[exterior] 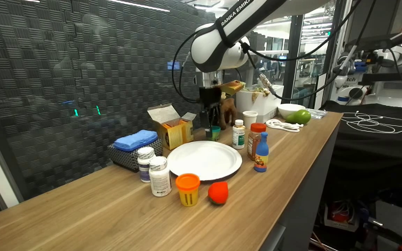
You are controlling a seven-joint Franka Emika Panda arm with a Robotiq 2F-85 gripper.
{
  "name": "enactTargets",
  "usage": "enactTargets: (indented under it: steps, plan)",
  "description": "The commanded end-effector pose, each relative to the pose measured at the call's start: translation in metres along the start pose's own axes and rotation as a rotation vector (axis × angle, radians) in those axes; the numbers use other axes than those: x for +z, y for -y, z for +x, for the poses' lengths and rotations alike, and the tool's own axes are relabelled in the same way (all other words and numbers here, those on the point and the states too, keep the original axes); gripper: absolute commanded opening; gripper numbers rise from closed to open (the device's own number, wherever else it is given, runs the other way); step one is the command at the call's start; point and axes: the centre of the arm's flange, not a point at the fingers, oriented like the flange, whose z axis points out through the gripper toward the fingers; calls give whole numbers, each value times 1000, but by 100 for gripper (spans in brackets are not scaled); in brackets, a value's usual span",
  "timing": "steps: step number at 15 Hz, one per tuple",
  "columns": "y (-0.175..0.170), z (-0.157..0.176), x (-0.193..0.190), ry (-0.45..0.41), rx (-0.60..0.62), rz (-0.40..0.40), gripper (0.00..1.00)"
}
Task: Put the bottles on the tray
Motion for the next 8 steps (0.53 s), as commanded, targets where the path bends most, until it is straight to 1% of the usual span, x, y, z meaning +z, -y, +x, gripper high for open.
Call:
enactTargets:
  steps: [1,2,5,6,7,8]
  plan:
    - [6,0,-24,-14,25,-44,37]
    - [8,-1,-28,-5,33,-53,29]
    - [27,-2,-47,6,42,-86,27]
    - [34,-2,-52,10,47,-113,27]
    - [45,-3,-57,13,54,-171,27]
    - [53,-2,-63,16,50,-193,27]
